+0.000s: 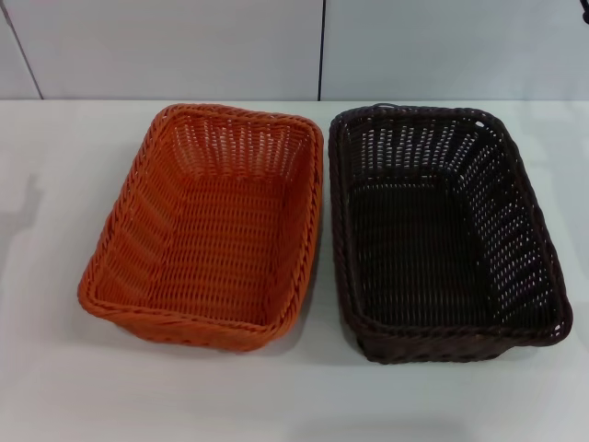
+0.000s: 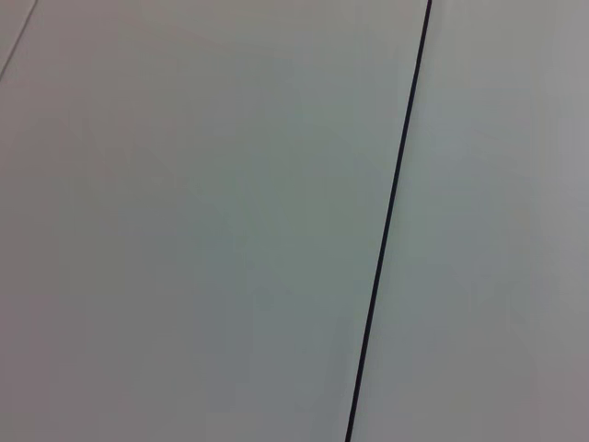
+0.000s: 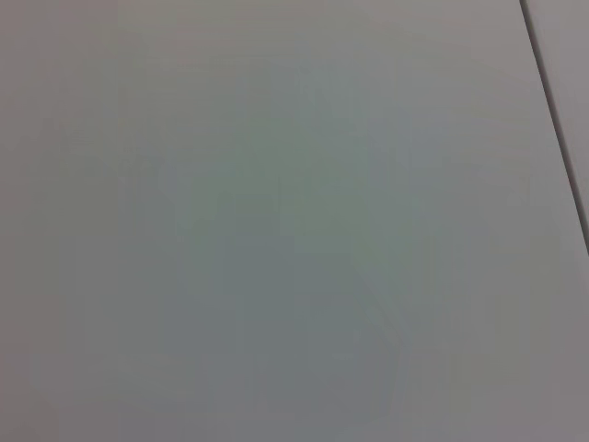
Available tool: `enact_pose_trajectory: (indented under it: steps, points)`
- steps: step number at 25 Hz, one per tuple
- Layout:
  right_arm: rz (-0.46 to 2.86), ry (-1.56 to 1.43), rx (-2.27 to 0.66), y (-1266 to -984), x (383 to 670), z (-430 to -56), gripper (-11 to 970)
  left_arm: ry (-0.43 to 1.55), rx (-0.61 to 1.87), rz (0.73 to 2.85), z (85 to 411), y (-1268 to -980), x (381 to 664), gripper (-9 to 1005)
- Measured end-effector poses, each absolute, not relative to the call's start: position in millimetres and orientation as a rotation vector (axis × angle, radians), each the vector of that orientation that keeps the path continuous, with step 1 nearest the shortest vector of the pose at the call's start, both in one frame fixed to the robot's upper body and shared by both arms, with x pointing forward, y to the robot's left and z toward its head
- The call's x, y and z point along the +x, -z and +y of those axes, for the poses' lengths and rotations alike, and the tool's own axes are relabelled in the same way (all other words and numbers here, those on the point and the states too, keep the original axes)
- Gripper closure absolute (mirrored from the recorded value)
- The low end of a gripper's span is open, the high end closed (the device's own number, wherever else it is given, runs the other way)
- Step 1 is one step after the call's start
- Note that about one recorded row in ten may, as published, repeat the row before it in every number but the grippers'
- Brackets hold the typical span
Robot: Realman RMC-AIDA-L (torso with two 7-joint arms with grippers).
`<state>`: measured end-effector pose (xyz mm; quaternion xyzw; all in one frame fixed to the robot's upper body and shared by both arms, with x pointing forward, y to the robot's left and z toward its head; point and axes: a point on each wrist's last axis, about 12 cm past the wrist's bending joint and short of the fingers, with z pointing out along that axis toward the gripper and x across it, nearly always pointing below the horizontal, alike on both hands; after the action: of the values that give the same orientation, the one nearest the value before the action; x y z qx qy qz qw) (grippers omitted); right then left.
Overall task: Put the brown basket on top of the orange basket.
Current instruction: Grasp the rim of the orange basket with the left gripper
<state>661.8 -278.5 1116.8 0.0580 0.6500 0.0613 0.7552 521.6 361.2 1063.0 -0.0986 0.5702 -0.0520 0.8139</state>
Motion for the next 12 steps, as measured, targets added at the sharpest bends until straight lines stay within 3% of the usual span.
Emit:
enact_pose_trajectory:
  steps: [12]
  points:
    - [1.415,-0.133,0.127,-1117.8,662.3,-278.8,263,0.098,-0.231,1.244,362.4,-1061.9,527.6,186]
